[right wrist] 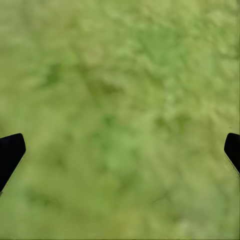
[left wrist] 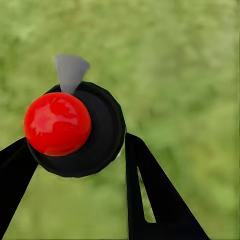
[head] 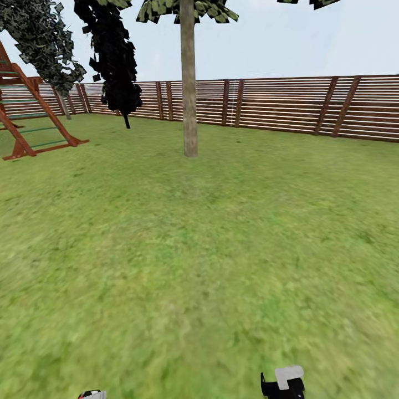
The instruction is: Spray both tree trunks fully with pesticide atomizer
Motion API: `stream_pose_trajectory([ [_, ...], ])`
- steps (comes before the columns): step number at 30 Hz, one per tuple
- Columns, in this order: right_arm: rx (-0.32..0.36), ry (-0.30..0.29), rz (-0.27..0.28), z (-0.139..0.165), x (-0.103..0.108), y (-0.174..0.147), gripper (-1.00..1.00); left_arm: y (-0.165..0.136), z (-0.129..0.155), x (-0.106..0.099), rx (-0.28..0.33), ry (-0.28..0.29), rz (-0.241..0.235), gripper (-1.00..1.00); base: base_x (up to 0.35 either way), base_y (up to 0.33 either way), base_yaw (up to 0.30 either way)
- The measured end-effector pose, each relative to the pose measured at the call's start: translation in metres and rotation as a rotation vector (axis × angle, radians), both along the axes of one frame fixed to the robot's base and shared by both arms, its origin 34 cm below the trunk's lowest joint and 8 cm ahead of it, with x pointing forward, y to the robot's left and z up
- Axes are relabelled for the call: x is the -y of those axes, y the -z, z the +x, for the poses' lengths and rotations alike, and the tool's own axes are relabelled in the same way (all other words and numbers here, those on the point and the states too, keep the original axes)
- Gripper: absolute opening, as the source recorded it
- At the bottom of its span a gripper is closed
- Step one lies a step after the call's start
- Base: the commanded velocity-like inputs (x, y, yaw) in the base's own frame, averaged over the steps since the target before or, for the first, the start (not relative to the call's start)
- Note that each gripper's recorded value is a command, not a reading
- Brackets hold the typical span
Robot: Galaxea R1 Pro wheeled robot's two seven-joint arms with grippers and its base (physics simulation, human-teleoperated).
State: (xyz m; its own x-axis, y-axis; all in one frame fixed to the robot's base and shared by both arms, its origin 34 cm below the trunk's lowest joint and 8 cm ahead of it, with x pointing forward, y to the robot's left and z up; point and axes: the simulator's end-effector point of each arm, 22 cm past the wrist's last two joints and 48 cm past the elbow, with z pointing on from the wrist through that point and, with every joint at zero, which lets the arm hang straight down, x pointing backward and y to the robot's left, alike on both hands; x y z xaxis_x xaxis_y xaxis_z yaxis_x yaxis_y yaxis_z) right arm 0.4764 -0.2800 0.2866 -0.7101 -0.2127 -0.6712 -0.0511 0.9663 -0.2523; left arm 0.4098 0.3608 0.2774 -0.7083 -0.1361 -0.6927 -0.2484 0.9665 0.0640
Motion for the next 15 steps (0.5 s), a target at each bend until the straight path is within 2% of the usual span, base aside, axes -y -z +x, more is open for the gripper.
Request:
stream_pose_trajectory([
  [15,0.0,0.002,-0.002,0.0,0.0023,-0.0001,1.0,0.0,0.0,0.0,0.0,0.0,0.0,-1.0,0.339,0.0,0.0],
])
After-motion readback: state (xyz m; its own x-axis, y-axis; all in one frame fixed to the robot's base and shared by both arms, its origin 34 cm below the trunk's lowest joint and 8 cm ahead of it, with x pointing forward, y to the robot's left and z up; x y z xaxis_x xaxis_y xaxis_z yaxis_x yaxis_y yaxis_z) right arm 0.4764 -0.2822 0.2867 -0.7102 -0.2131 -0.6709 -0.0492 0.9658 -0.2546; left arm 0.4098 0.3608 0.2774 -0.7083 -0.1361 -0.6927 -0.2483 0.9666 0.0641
